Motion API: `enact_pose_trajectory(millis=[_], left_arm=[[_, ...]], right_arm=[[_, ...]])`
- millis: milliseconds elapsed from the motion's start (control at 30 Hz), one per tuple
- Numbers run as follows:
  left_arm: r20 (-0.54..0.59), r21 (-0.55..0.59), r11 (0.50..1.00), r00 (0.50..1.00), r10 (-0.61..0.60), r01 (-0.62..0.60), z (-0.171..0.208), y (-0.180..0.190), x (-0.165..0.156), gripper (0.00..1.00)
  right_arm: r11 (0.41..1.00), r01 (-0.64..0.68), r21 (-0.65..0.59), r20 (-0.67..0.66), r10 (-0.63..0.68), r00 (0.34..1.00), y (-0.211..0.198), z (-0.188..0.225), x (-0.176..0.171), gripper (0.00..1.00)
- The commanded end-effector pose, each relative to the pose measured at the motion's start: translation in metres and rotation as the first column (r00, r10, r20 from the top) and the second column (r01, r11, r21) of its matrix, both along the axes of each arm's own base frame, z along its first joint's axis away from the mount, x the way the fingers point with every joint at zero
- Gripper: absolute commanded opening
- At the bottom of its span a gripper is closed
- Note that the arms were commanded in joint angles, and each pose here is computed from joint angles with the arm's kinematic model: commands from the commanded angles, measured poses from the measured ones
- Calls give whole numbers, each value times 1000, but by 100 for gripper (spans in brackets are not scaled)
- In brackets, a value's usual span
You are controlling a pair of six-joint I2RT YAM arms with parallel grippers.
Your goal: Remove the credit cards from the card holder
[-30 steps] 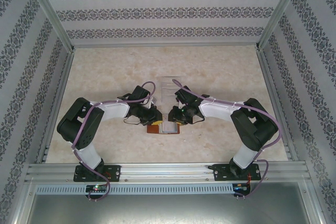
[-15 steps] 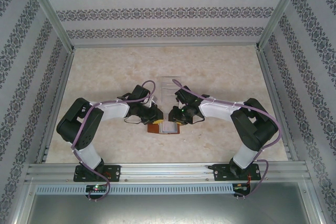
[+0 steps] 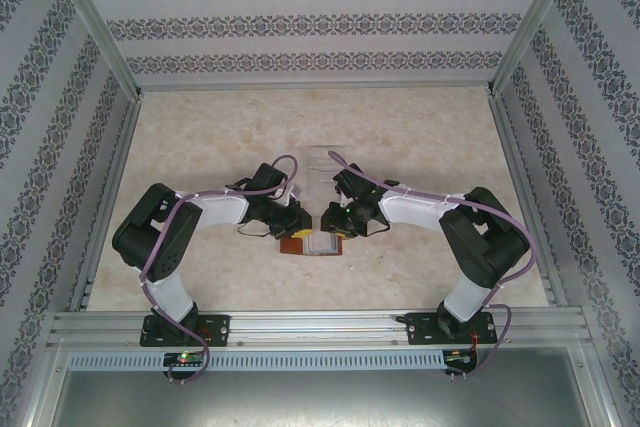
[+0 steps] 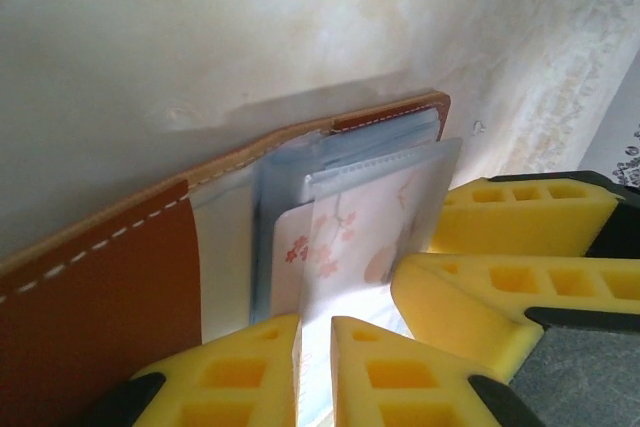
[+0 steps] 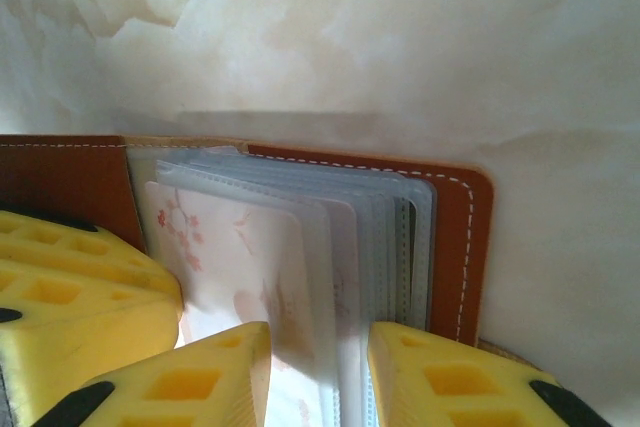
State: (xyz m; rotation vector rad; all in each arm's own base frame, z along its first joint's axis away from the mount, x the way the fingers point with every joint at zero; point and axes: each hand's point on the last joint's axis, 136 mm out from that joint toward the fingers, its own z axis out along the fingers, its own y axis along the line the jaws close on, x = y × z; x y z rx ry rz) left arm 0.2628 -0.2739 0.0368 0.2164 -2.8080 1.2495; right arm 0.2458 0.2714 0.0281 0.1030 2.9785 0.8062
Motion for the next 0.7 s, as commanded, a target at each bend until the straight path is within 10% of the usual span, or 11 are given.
enact_pose_trajectory(millis=[0,667], left_arm=[[-6,51,999,1000,-18,19,-5,5,-2,16],[35,82,996,999,-23,20,8,9,4,22]], right_arm=[[998,11,-62,-45,-14,999,-14,-13,-9,36],[990,0,-141,-59,-9,998,-28,-21,-14,26]])
